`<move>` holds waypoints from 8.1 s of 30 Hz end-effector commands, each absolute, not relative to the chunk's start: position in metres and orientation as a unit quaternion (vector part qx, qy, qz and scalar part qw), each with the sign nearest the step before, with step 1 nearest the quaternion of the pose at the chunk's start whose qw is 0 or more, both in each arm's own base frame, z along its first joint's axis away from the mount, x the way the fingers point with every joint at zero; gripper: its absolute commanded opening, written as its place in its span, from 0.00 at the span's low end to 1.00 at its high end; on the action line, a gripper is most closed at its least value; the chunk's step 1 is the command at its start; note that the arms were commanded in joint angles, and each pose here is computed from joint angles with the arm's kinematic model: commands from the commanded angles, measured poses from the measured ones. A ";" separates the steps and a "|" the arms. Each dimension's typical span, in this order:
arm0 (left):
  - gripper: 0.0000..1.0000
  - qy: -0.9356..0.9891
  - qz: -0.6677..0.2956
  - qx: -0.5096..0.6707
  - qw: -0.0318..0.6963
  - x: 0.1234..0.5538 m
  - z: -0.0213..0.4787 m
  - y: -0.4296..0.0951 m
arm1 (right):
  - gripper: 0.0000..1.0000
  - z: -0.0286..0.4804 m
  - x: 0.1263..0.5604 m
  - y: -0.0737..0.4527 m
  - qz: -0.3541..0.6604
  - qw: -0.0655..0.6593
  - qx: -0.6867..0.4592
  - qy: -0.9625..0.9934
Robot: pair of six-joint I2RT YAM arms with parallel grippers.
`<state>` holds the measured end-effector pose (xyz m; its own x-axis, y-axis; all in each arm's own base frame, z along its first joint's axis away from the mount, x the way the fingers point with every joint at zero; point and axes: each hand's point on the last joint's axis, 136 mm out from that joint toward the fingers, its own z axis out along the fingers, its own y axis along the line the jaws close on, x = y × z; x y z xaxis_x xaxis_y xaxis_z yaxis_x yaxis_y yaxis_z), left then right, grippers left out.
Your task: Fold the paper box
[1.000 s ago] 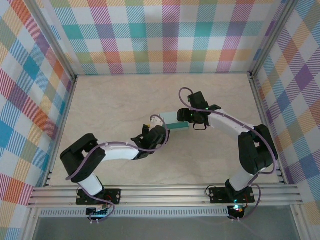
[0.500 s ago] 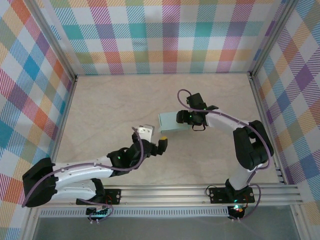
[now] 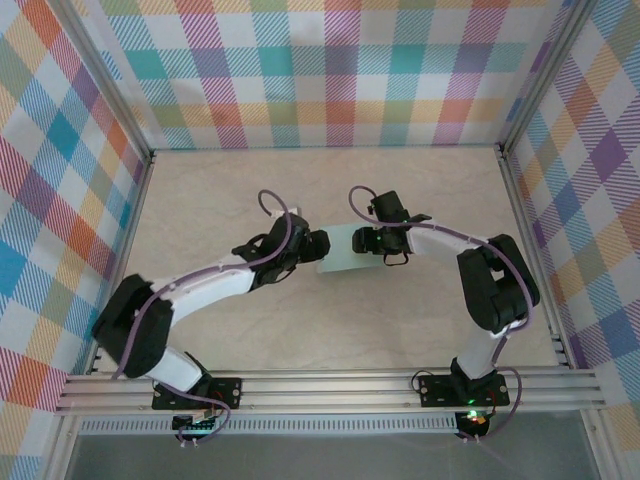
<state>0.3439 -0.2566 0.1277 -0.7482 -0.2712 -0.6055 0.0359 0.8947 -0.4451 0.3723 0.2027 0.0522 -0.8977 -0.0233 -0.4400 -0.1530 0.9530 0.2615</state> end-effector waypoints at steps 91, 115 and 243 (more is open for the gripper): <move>0.72 0.862 -0.308 0.019 0.402 0.390 0.118 -0.215 | 0.38 0.137 0.372 0.228 0.562 0.129 0.048 0.816; 1.00 0.588 0.221 0.424 0.652 0.331 0.181 -0.300 | 0.39 0.171 0.360 0.187 0.607 0.133 0.103 0.777; 0.29 0.779 -0.115 0.607 0.106 0.236 0.087 -0.268 | 0.20 0.153 0.258 0.193 0.150 0.241 -0.440 0.852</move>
<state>0.2425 -0.2756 0.0987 -0.2281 0.9064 -0.3555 0.9714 0.2365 -0.0201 0.2575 0.1896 0.1568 -0.5149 -0.6655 -0.5404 -0.8092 0.5854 0.0501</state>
